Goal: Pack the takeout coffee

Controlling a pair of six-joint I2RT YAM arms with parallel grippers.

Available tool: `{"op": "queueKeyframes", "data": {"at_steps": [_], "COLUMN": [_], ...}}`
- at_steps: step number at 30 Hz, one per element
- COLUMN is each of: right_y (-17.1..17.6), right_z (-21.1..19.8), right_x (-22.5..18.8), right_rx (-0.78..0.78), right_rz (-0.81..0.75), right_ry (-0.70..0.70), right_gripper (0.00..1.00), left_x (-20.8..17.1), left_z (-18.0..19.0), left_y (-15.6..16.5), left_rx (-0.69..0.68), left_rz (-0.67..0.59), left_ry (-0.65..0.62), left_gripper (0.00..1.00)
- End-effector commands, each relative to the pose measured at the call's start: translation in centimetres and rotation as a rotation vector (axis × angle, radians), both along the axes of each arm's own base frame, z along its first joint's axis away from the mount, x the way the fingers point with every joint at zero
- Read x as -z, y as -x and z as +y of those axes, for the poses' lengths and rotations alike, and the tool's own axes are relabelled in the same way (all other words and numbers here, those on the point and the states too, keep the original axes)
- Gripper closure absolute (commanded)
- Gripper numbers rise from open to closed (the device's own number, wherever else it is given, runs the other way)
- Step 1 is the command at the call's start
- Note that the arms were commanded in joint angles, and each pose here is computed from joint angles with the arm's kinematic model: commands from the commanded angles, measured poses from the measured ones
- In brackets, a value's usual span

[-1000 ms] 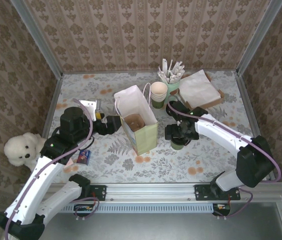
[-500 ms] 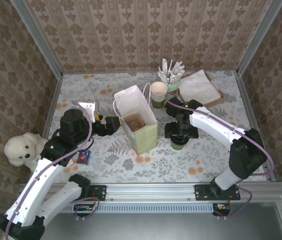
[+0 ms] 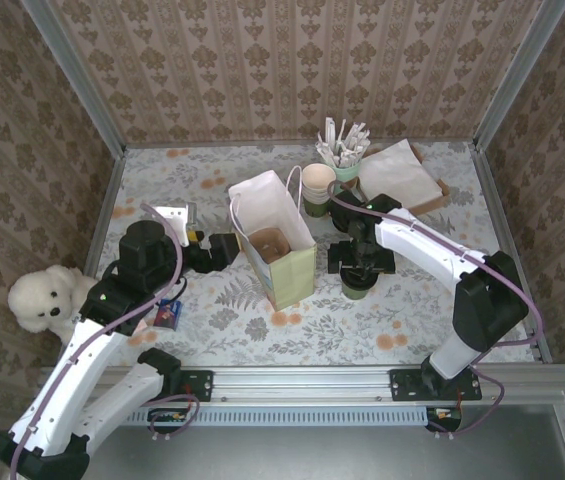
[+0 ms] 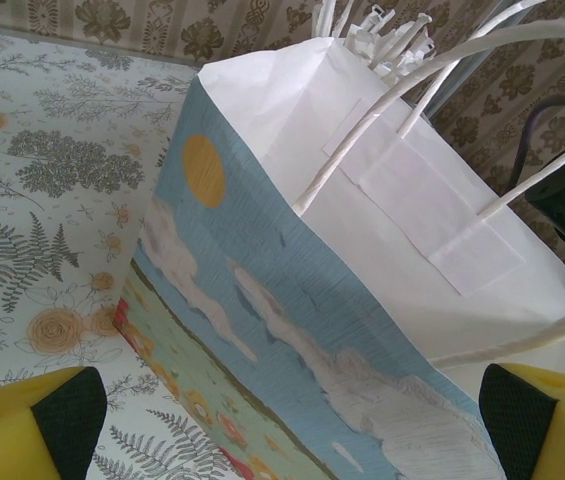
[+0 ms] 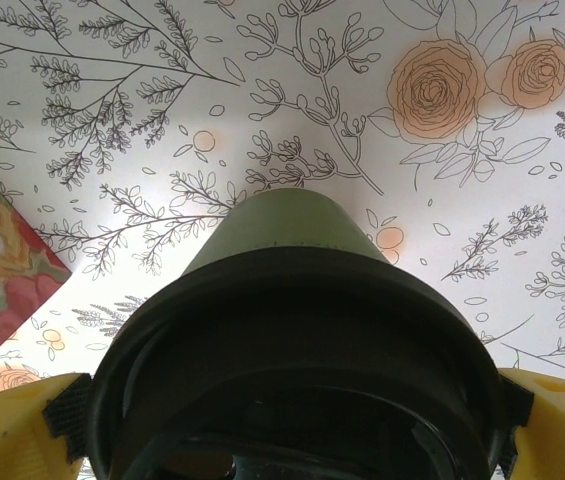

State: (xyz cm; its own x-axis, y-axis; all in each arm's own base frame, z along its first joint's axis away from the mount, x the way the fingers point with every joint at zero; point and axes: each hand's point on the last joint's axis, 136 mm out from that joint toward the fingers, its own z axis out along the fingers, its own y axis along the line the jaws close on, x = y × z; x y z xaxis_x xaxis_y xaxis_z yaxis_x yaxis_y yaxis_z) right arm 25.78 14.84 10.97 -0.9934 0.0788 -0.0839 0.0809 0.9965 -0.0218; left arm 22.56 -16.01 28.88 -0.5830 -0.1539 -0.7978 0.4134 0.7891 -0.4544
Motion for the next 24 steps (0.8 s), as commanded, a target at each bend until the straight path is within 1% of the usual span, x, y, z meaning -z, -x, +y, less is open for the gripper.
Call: {"op": "queueKeyframes", "data": {"at_steps": [1, 24], "right_y": [0.7, 1.9], "right_z": [-0.2, -0.7], "right_x": [0.1, 0.5], "right_rx": [0.003, 0.018], "right_rz": [0.038, 0.069], "right_ry": [0.014, 0.015], "right_gripper": [0.00, 0.00], "left_x": [0.2, 0.6], "left_z": [0.4, 0.2], "left_y": [0.0, -0.3], "left_rx": [-0.022, -0.019], "left_rz": [0.007, 0.026], "left_ry": [0.005, 0.002], "left_gripper": [0.00, 0.00]}}
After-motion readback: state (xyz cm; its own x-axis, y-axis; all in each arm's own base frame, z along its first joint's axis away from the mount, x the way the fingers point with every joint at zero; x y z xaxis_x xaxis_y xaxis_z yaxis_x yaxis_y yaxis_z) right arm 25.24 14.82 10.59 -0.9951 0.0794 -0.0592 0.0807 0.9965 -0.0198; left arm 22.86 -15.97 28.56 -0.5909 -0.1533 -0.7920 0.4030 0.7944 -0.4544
